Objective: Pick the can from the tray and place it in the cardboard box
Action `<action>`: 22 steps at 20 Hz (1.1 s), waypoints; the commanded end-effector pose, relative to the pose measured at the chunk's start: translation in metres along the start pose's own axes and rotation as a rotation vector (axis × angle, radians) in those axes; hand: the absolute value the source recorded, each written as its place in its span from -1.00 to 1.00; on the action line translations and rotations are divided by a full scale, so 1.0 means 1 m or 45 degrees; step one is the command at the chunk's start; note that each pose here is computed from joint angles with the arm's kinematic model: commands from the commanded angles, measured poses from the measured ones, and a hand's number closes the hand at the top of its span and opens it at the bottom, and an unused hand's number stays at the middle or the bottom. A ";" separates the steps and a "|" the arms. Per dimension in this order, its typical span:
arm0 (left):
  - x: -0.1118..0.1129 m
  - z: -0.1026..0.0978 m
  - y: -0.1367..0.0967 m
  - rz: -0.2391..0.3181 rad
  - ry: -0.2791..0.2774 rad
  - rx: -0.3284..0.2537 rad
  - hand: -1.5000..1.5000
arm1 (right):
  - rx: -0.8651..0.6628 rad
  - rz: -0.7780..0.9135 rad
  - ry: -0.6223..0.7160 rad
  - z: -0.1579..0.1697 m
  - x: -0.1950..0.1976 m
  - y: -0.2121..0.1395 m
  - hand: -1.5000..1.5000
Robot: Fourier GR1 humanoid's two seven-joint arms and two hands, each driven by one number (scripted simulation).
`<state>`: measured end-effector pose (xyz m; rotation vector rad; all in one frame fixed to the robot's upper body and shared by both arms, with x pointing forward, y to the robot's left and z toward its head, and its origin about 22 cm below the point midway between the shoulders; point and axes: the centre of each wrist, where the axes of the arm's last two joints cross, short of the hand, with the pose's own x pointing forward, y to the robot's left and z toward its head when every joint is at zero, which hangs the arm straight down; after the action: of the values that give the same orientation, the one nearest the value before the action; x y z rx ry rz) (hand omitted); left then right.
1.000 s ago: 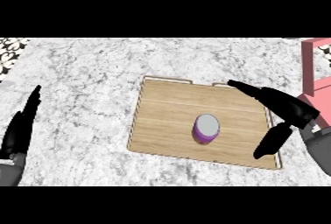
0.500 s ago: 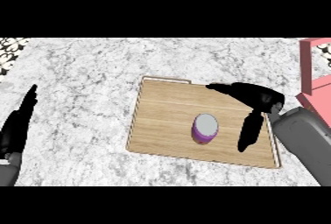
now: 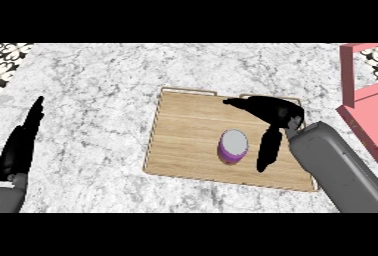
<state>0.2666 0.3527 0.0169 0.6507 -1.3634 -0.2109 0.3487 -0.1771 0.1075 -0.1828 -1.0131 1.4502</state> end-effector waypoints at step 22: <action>-0.011 0.011 -0.008 0.001 0.000 0.002 0.00 | 0.112 0.026 0.015 -0.010 0.057 0.024 -1.00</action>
<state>0.2630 0.3540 0.0113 0.6501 -1.3634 -0.2055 0.3279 -0.1367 0.1101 -0.1094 -1.0051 1.4977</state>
